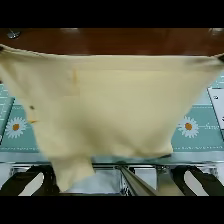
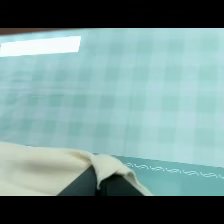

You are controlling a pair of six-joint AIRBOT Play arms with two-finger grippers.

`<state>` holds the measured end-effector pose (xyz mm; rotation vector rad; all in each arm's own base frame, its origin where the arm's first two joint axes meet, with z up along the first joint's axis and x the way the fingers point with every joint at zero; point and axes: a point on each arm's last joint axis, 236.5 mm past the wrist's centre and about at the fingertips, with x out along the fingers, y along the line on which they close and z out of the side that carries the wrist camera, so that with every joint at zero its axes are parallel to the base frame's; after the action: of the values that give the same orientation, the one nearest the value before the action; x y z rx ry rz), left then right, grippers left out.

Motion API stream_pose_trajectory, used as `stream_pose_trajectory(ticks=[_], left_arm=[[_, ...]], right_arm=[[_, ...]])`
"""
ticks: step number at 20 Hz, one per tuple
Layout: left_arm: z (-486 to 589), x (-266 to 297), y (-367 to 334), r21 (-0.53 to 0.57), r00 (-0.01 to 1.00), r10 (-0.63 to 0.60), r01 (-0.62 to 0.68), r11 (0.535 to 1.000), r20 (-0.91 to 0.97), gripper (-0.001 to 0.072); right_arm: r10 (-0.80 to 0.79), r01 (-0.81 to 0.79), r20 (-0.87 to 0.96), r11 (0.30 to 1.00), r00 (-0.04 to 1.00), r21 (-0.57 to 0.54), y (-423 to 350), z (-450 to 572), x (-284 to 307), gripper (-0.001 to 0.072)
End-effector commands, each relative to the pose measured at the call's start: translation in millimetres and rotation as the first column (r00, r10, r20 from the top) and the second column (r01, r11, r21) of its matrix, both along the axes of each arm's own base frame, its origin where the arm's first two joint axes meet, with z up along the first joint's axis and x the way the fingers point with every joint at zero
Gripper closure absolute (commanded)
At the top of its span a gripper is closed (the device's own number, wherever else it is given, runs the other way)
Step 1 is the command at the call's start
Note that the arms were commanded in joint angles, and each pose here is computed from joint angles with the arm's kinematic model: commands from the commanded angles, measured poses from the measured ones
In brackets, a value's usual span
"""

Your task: Fold the shirts.

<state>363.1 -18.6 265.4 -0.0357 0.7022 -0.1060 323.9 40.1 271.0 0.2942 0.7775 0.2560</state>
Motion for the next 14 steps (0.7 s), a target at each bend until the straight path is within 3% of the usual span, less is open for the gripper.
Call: stream_pose_trajectory(ticks=[1, 5, 8, 12, 14], left_arm=[[-87.7, 68.8, -1.0, -0.058, 0.988, 0.029, -0.038, 0.998, -0.15, 0.0687], [-152.1, 138.8, -31.8, -0.257, 0.978, 0.006, -0.061, 0.964, -0.208, 0.0687], [-197.4, 184.1, -34.6, -0.381, 0.968, 0.098, -0.182, 0.907, -0.229, 0.0687], [-258.0, 189.4, -38.7, -0.423, 0.923, 0.124, -0.282, 0.861, -0.364, 0.0687], [-264.0, 184.7, -36.9, -0.446, 0.906, 0.119, -0.31, 0.84, -0.406, 0.0687]], right_arm=[[0.026, -0.015, -0.108, 0.995, 0.994, 0.102, -4.0, -74.8, 78.5, 0.0689], [-0.017, 0.06, -0.183, 0.971, 0.983, 0.233, -14.6, -153.1, 170.7, 0.0689], [-0.064, 0.135, -0.221, 0.937, 0.973, 0.321, -23.0, -203.0, 231.3, 0.0689], [-0.032, 0.194, -0.356, 0.881, 0.934, 0.432, -11.8, -257.2, 251.9, 0.0689], [0.013, 0.166, -0.383, 0.888, 0.924, 0.43, -6.6, -266.5, 243.2, 0.0689]])
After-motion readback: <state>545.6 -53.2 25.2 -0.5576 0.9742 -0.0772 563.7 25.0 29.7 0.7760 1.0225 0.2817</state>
